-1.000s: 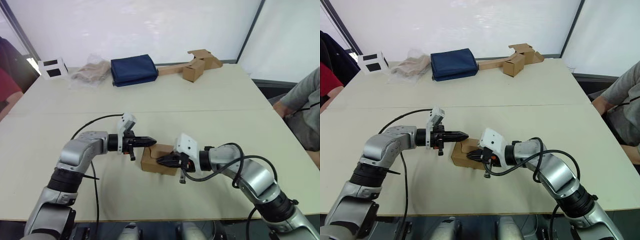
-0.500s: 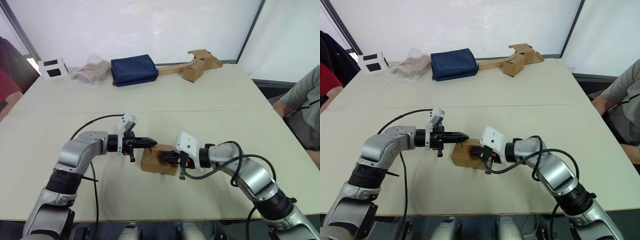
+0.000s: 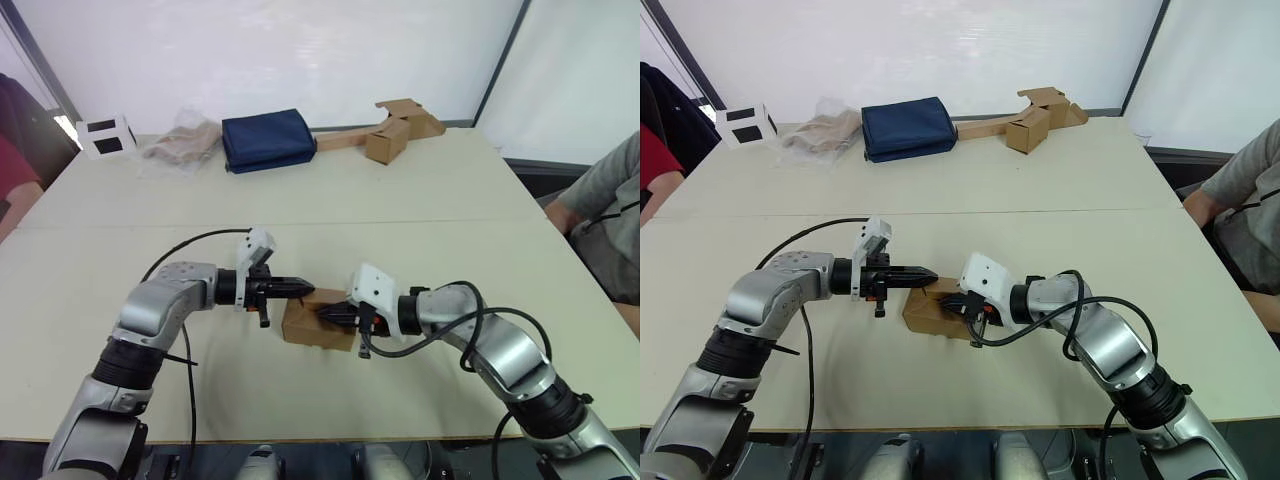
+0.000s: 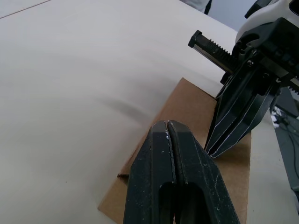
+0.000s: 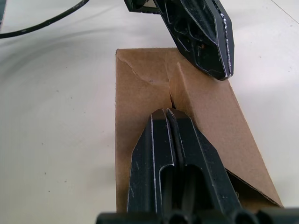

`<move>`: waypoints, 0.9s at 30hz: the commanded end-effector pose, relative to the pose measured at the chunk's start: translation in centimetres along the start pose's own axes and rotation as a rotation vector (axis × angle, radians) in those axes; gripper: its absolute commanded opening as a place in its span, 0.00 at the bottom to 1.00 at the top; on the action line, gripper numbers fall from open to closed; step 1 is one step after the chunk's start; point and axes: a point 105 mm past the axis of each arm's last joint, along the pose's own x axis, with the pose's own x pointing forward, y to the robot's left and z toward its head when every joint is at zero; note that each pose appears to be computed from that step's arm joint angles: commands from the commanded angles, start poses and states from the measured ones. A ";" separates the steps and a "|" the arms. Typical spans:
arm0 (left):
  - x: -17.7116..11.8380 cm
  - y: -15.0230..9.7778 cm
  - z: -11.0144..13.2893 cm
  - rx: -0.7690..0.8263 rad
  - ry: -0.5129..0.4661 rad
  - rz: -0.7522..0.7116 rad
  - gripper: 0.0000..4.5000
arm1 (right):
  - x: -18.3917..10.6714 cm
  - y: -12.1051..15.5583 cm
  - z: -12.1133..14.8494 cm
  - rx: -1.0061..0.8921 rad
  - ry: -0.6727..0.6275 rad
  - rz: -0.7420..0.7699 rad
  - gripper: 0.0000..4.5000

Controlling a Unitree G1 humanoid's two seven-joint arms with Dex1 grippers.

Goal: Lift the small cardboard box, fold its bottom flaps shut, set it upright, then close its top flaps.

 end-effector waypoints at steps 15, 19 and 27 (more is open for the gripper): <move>-0.5 -0.7 -1.0 0.149 0.111 -0.038 0.00 | -3.3 -0.2 2.4 0.108 -0.095 0.020 0.00; -1.3 -0.5 2.7 0.101 -0.053 -0.023 0.00 | -4.0 -1.6 3.1 0.126 -0.152 -0.056 0.00; -0.9 -1.4 3.7 0.153 -0.032 -0.025 0.00 | -2.8 -1.9 2.8 0.093 -0.129 -0.080 0.00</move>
